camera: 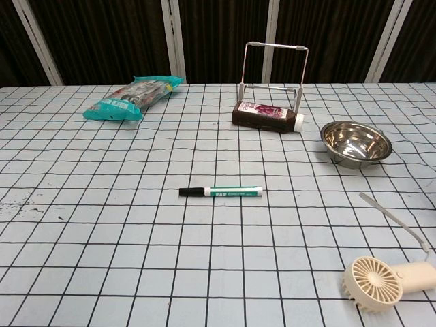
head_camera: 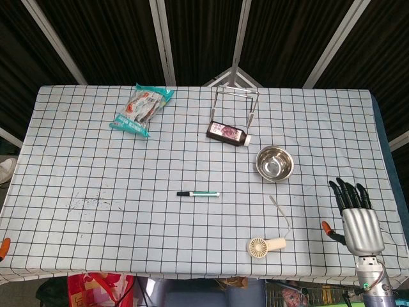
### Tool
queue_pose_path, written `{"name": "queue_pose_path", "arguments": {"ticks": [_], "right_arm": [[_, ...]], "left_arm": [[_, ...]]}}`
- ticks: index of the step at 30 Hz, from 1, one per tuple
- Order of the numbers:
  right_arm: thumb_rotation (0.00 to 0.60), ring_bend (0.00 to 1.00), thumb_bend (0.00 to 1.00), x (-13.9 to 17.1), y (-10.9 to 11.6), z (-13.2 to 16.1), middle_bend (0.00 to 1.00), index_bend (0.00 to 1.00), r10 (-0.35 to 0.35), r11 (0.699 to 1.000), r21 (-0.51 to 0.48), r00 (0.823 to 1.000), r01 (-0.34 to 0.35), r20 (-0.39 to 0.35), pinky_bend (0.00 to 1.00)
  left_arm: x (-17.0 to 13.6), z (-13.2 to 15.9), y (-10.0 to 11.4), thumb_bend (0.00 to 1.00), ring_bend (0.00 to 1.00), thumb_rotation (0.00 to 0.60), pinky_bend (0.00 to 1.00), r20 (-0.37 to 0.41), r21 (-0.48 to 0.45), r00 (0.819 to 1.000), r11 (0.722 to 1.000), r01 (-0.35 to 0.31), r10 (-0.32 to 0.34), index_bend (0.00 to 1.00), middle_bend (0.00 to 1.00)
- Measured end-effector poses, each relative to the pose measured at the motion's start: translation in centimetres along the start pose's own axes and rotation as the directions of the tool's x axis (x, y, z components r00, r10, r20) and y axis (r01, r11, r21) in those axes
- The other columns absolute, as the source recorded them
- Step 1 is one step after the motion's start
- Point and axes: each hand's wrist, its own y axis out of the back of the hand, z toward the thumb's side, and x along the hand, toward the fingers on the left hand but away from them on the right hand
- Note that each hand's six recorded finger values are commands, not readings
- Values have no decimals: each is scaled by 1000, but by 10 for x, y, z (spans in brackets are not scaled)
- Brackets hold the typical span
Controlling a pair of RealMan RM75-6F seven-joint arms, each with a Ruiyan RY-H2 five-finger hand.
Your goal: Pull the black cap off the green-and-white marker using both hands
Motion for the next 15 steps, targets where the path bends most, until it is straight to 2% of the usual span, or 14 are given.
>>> {"name": "queue_pose_path", "arguments": {"ticks": [15], "right_arm": [[600, 107, 256, -3, -10, 8, 68, 96, 23, 1000, -1, 1000, -23, -5, 0]], "left_arm": [[3, -4, -2, 481, 0, 600, 0, -4, -7, 1000, 1000, -4, 4, 72, 0]]}}
